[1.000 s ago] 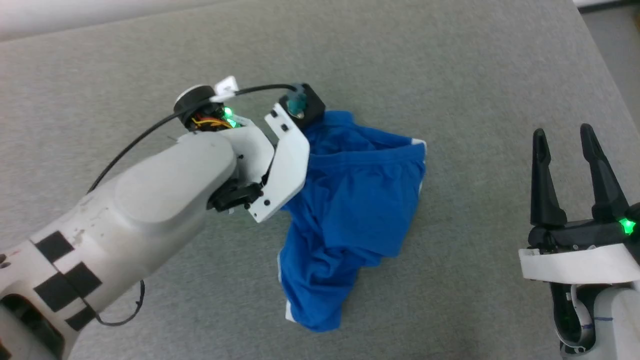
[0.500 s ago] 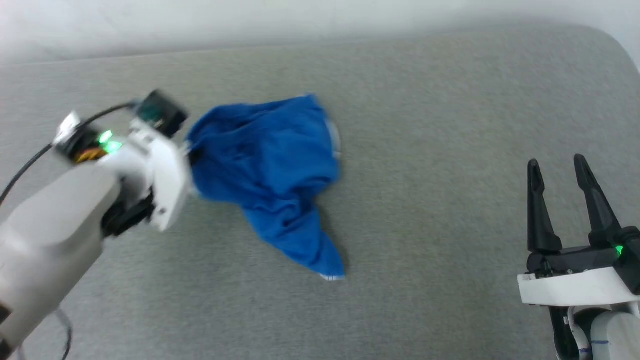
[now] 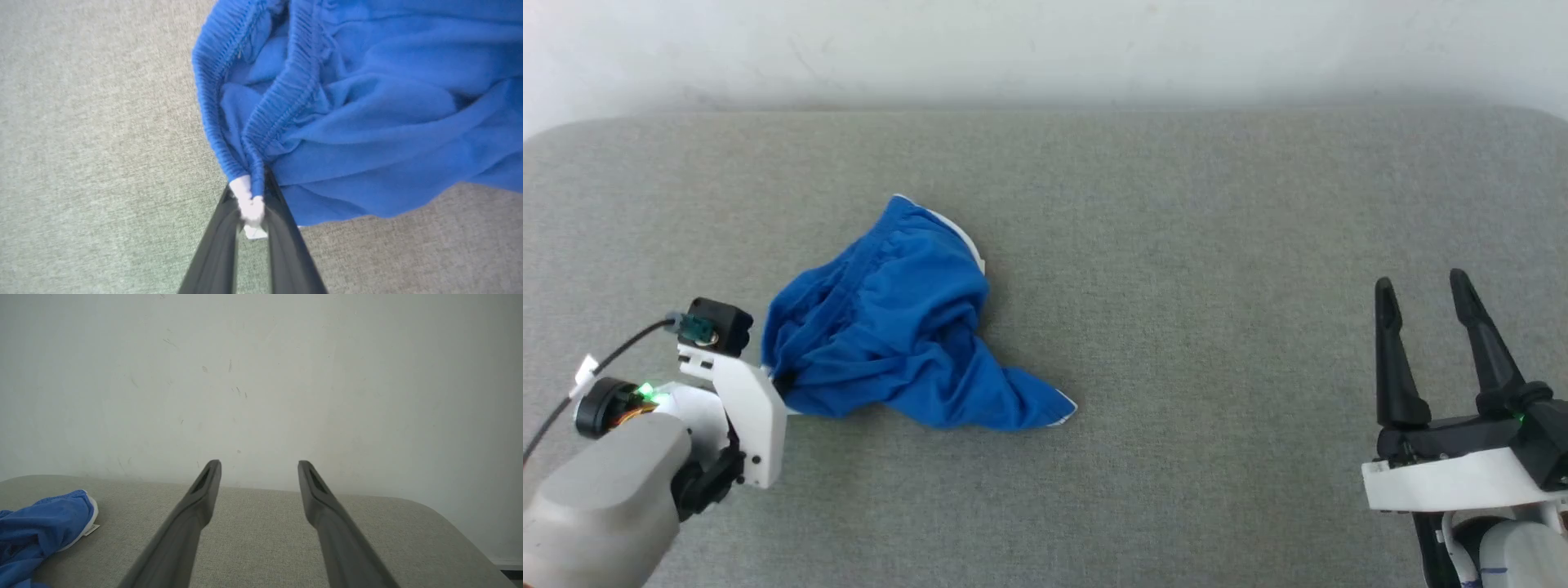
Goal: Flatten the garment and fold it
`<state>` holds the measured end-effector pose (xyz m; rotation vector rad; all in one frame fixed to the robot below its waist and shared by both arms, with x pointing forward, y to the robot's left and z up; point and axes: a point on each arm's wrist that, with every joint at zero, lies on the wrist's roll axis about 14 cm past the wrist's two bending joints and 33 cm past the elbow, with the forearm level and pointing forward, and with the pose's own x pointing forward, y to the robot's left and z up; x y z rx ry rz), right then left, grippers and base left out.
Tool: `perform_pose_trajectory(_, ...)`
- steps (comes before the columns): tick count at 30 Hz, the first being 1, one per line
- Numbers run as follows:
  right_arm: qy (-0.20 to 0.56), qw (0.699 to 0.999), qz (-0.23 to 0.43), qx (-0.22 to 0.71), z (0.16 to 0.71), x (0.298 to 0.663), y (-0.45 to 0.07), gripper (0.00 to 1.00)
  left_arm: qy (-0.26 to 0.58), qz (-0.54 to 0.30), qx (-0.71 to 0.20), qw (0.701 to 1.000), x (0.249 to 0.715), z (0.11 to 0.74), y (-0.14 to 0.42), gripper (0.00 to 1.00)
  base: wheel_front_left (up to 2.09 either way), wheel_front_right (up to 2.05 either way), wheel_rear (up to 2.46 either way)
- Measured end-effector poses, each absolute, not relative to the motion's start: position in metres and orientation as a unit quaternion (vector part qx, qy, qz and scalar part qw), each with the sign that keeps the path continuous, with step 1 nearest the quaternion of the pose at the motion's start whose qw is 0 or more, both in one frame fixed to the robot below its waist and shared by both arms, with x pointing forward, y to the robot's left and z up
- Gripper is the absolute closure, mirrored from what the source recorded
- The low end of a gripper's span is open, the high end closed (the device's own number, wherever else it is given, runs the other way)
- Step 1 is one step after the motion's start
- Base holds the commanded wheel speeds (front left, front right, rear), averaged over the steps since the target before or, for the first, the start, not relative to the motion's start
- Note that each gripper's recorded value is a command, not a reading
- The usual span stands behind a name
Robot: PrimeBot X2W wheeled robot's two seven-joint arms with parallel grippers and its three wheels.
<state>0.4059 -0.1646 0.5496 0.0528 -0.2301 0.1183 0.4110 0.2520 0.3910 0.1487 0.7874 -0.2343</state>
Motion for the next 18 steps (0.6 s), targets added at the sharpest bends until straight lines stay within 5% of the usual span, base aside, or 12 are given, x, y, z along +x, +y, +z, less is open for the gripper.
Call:
perform_pose_trajectory(1,-0.115,0.991,0.061,0.025,0.550,0.405,-0.163,0.00,0.366,-0.111,0.071,0.921,0.413,0.394,0.252,0.00,0.00,0.00,0.00)
perform_pose_trajectory(8,-0.160,0.984,0.071,-0.011,0.582,0.400,-0.156,0.00,0.180,-0.071,0.077,0.978,0.438,0.457,0.252,0.00,0.00,0.00,0.00)
perform_pose_trajectory(18,-0.274,0.947,0.150,-0.069,0.657,0.409,-0.104,0.00,-0.040,0.001,0.094,0.995,0.428,0.565,0.238,0.00,0.00,0.00,0.00)
